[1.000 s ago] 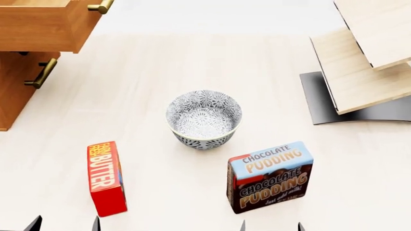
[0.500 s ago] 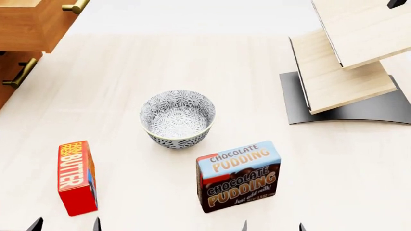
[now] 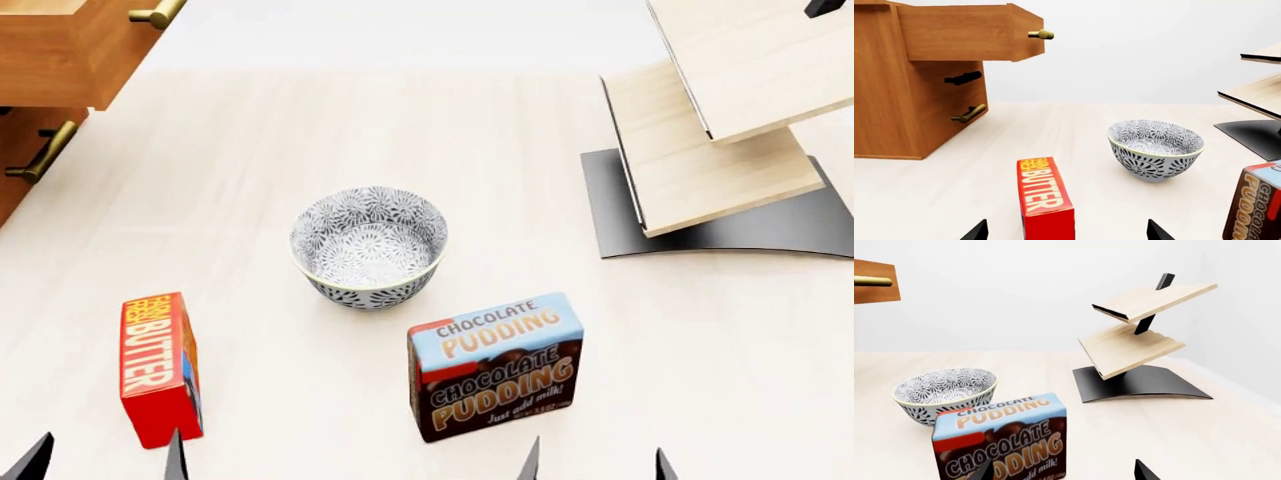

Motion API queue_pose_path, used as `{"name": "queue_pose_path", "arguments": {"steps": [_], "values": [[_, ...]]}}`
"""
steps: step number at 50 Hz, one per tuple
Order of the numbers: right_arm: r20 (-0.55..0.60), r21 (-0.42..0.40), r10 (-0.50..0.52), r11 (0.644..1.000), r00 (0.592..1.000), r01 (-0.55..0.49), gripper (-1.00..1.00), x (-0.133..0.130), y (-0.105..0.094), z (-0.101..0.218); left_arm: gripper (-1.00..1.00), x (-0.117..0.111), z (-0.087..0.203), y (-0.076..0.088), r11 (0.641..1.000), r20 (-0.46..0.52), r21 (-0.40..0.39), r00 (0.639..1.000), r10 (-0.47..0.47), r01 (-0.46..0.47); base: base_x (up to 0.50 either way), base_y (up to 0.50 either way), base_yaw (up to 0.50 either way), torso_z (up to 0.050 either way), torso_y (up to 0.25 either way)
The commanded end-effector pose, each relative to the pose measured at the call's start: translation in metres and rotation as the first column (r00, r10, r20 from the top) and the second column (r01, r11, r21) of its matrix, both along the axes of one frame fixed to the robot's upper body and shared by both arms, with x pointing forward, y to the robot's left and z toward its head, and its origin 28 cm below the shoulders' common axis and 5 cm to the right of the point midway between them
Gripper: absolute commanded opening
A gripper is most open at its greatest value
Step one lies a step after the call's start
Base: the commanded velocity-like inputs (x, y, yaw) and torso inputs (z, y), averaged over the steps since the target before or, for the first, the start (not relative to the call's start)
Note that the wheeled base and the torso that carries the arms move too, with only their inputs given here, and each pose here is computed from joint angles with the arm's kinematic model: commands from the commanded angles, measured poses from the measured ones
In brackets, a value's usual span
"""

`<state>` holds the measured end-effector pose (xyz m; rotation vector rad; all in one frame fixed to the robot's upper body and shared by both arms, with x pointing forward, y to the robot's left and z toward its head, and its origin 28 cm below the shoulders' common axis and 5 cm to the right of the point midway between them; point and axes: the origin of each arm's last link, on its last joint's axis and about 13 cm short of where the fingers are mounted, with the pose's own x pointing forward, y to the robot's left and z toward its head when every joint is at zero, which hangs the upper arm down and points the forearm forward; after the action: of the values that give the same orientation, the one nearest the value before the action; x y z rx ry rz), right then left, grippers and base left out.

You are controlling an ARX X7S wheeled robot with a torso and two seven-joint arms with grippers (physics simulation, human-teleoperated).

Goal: Close the top drawer of the cabinet.

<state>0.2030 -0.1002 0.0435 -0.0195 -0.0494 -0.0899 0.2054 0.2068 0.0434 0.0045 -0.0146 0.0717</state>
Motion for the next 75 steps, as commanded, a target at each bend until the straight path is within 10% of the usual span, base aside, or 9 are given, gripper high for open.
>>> {"name": "queue_pose_path", "arguments": {"steps": [1, 75], "values": [[0.03, -0.012, -0.012, 1.0, 0.999, 0.012, 1.0, -0.01, 0.0, 0.018, 1.0, -0.009, 0.017, -0.001, 1.0, 0.014, 0.023, 1.0, 0.006, -0.006, 0.0, 0.0, 0.0, 0.0, 0.0], [0.047, -0.066, -0.064, 0.996, 0.997, 0.067, 1.0, -0.006, -0.002, 0.042, 1.0, -0.012, 0.053, 0.0, 0.998, 0.056, 0.052, 0.998, 0.019, -0.022, 0.01, 0.0, 0.0, 0.0, 0.0]]}}
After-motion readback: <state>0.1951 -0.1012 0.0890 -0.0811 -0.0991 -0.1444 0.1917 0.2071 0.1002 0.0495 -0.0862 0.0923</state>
